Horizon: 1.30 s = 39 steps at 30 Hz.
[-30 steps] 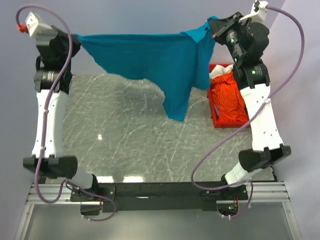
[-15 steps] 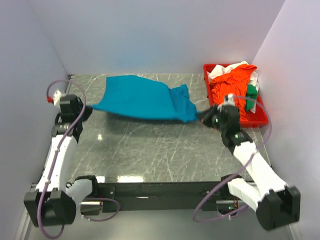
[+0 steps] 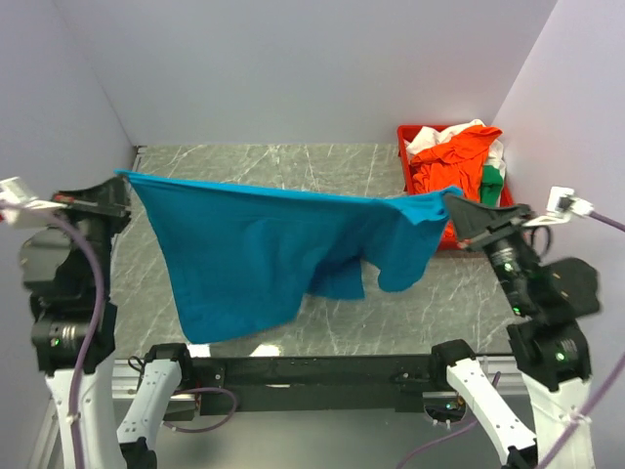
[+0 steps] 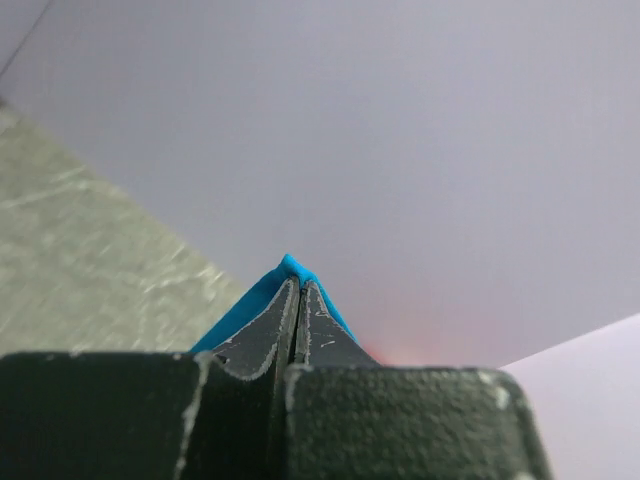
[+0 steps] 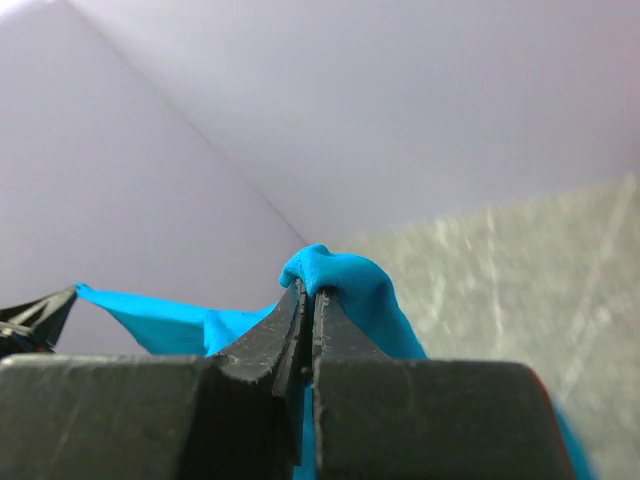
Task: Fold and stack the t-shirts
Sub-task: Flatten the tshirt out
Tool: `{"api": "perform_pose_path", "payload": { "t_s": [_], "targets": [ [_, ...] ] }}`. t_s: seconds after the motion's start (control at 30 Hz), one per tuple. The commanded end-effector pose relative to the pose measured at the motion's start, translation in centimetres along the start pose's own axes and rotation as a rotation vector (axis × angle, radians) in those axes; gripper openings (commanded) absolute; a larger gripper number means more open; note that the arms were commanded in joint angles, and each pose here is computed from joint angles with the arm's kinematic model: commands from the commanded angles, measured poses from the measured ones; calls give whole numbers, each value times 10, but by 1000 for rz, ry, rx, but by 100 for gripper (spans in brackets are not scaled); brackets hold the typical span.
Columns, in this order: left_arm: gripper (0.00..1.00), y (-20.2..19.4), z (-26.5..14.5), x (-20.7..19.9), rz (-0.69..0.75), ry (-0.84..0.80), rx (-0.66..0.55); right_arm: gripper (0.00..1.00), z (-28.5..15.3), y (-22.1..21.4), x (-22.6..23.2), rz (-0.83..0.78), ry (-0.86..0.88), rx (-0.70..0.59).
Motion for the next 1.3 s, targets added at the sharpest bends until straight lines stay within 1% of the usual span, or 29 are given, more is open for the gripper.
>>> {"api": "perform_pose_path", "payload": {
  "t_s": [0.0, 0.13, 0.23, 0.27, 0.33, 0.4, 0.43, 0.47, 0.5, 0.53, 0.57, 0.6, 0.63, 0.67, 0.7, 0.73, 0.77, 0.8, 0.9, 0.97, 1.0, 1.03, 1.07, 1.1, 1.13, 1.17, 1.2, 1.23, 1.27],
  "targets": [
    [0, 17, -4, -14, 12, -18, -36, 0, -1, 20, 8, -43, -7, -42],
    [0, 13, 18, -17, -10, -15, -26, 0, 25, 28, 20, -55, 35, -29],
    [0, 6, 45, -12, -23, -5, -27, 0, 63, 21, 15, -65, 43, 5],
    [0, 5, 53, -11, -22, -2, -28, 0, 84, 15, 9, -73, 41, 18],
    [0, -1, 81, -10, -27, 0, -28, 0, 117, 7, -2, -85, 22, 47],
    [0, -11, 112, -6, -20, 8, -11, 0, 142, 16, 5, -100, 68, 17],
    [0, -5, 122, -18, -25, -32, -35, 0, 167, 4, -6, -102, 55, 54],
    [0, -6, 133, -22, -22, -46, -31, 0, 179, 7, -2, -110, 78, 48],
    [0, -18, 159, -14, -13, -21, -3, 0, 189, 23, 12, -121, 114, 20],
    [0, -5, 167, -34, -11, -66, -30, 0, 214, 12, 3, -124, 105, 53],
    [0, -3, 177, -40, -6, -77, -29, 0, 226, 14, 5, -130, 112, 58],
    [0, -15, 201, -35, 6, -65, 5, 0, 231, 45, 29, -150, 156, -5],
    [0, 6, 204, -62, 14, -122, -35, 0, 238, 54, 35, -162, 167, -17],
    [0, 10, 210, -69, 21, -130, -39, 0, 259, 44, 24, -168, 141, 18],
    [0, 9, 225, -68, 30, -121, -34, 0, 257, 78, 49, -189, 183, -59],
    [0, 29, 222, -91, 39, -167, -77, 0, 272, 78, 46, -196, 172, -59],
    [0, 35, 223, -97, 44, -180, -91, 0, 275, 84, 49, -198, 170, -66],
    [0, 41, 227, -99, 51, -186, -101, 0, 268, 107, 68, -209, 206, -124],
    [0, 64, 216, -114, 62, -226, -152, 0, 270, 112, 71, -200, 216, -147],
    [0, 62, 216, -103, 70, -204, -150, 0, 258, 116, 77, -191, 234, -170],
    [0, 69, 205, -104, 71, -215, -169, 0, 266, 92, 56, -178, 195, -116],
    [0, 53, 211, -82, 72, -170, -139, 0, 254, 92, 58, -171, 198, -122],
    [0, 48, 208, -73, 70, -156, -126, 0, 251, 86, 54, -162, 201, -120],
    [0, 47, 200, -67, 64, -148, -124, 0, 256, 52, 25, -143, 144, -47],
    [0, 22, 204, -36, 50, -85, -66, 0, 246, 45, 21, -118, 135, -30],
    [0, 9, 202, -23, 40, -62, -33, 0, 246, 8, -6, -93, 94, 39],
    [0, 5, 189, -16, 29, -56, -24, 0, 240, -11, -15, -71, 91, 80],
    [0, -28, 189, 22, 1, 17, 44, 0, 227, -22, -19, -26, 88, 101],
    [0, -45, 183, 38, -14, 41, 82, 0, 221, -39, -27, 1, 84, 123]
  ]
}}
Point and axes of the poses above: each gripper's point midway between its finger pads, its own z axis out along the fingers, its own x axis along the line the jaws close on, y = z × x, the point moved 1 cm from there along -z, back along the fingers, and after that the axes turned 1 degree about -z, right-handed, at the moved point
